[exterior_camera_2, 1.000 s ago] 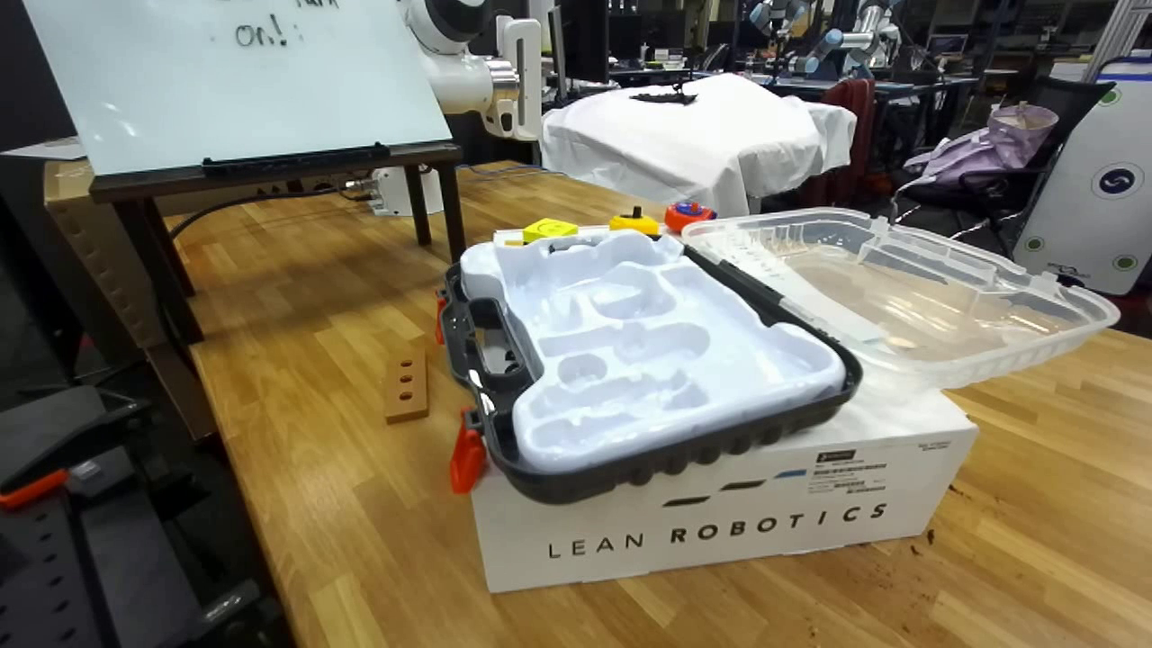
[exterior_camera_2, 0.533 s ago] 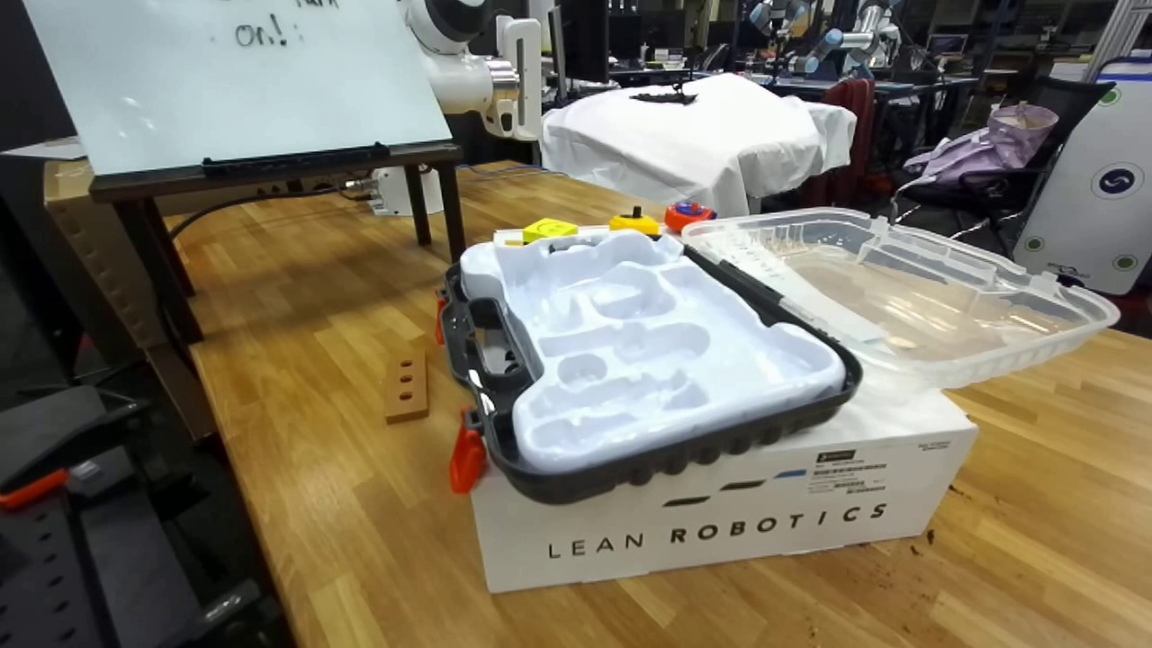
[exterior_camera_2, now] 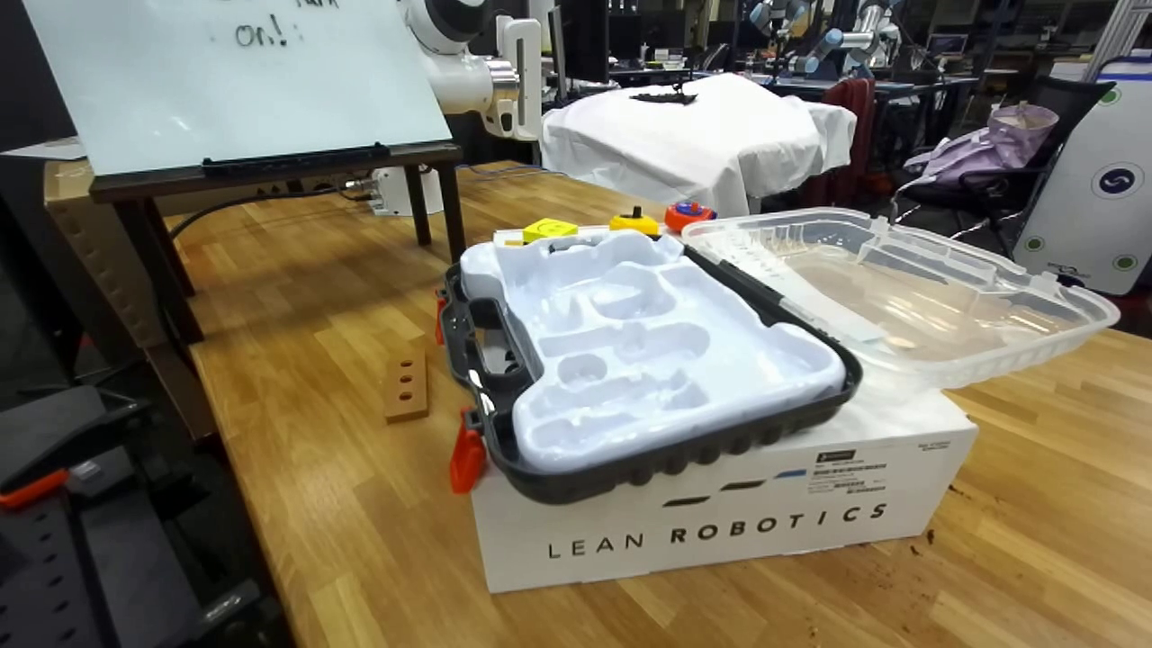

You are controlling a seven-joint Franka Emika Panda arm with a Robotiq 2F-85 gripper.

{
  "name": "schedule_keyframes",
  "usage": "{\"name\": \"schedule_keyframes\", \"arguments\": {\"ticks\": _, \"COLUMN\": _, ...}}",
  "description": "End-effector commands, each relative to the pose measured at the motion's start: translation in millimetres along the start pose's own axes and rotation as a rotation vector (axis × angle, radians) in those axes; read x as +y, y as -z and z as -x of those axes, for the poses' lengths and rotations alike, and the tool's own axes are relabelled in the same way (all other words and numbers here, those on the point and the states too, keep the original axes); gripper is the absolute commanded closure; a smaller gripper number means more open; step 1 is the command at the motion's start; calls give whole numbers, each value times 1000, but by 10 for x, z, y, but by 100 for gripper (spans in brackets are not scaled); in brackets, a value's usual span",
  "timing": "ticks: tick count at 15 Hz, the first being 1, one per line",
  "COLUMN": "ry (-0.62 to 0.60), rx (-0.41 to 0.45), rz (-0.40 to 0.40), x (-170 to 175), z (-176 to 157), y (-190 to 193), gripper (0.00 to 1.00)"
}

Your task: Place the yellow and black block in the toolbox

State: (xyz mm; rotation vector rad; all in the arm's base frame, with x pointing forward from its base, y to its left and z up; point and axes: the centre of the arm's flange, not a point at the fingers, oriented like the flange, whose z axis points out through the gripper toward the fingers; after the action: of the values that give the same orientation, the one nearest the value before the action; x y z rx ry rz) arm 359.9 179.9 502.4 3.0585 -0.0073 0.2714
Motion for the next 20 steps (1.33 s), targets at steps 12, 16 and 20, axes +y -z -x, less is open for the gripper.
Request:
{"name": "schedule_keyframes", "arguments": {"ticks": 12, "ry": -23, "rx": 31, "rz": 2, "x": 85, "z": -166, "y": -74, "gripper": 0}}
{"name": "schedule_keyframes", "arguments": {"ticks": 16, "ry": -68, "rx": 50, "rz": -3, "x": 282, "z": -458, "y": -252, "gripper": 0}}
{"name": "schedule_keyframes", "arguments": {"ticks": 20, "ry": -108, "rx": 14, "rz": -4, "x": 443, "z": -717, "y": -554, "gripper": 0}}
